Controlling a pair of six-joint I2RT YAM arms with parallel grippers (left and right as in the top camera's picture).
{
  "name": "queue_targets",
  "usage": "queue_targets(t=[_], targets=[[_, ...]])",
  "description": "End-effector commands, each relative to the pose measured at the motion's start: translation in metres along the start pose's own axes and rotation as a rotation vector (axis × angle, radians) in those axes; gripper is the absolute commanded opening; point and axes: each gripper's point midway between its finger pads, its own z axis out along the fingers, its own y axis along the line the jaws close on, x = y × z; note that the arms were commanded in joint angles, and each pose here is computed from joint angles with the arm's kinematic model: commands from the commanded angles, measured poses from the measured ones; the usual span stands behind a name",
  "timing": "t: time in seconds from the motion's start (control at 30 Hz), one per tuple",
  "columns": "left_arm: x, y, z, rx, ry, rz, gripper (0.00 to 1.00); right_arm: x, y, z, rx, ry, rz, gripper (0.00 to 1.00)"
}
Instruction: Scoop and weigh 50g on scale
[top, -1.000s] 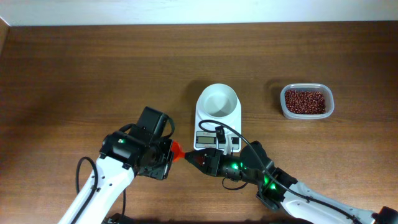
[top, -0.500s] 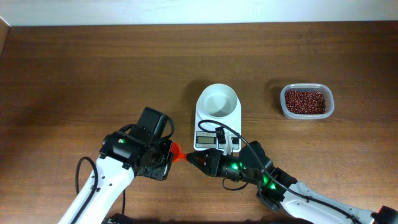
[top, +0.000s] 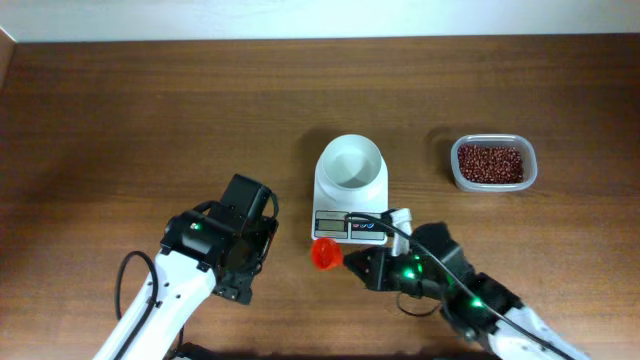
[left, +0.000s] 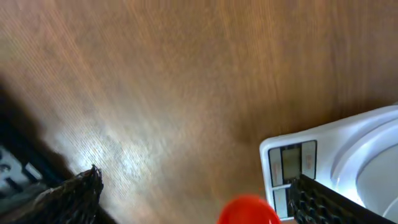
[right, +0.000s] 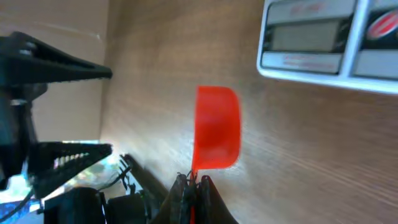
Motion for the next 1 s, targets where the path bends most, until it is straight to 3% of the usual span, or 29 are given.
queue_targets(t=[0.0,0.07,0.13,0.17,0.2,0.37,0.6,0.77,0.97], targets=[[-0.01,-0.009,0.0,0.027,-0.069,0.253,0.99,-0.012,-0.003,-0.042,0.022,-0.1,-0.053,0.04],[-0.003,-0.043,-0.003,0.156,-0.081,0.62,0.99,-0.022,0.001,-0.084,0.001,-0.238,-0.048,0.04],[-0.002,-0.05,-0.005,0.185,-0.092,0.699,1.0,-0.027,0.008,-0.108,-0.033,-0.333,-0.069,0.04],[0.0,-0.049,-0.004,0.185,-0.078,0.701,0.66,-0.029,0.01,-0.112,-0.041,-0.356,-0.076,0.04],[0.006,-0.05,-0.005,0.199,-0.045,0.704,0.0,-0.033,0.008,-0.116,-0.029,-0.386,-0.074,0.04],[0.057,-0.071,0.001,0.292,-0.005,0.806,0.0,-0.07,-0.021,-0.142,0.118,-0.599,-0.006,0.04],[0.128,-0.106,0.063,0.329,0.01,0.892,0.0,-0.097,-0.052,-0.177,0.22,-0.775,0.098,0.04],[0.14,-0.124,0.106,0.336,0.011,0.897,0.0,-0.1,-0.058,-0.184,0.25,-0.81,0.112,0.04],[0.141,-0.133,0.12,0.35,-0.015,0.894,0.0,-0.1,-0.058,-0.184,0.25,-0.811,0.112,0.04]])
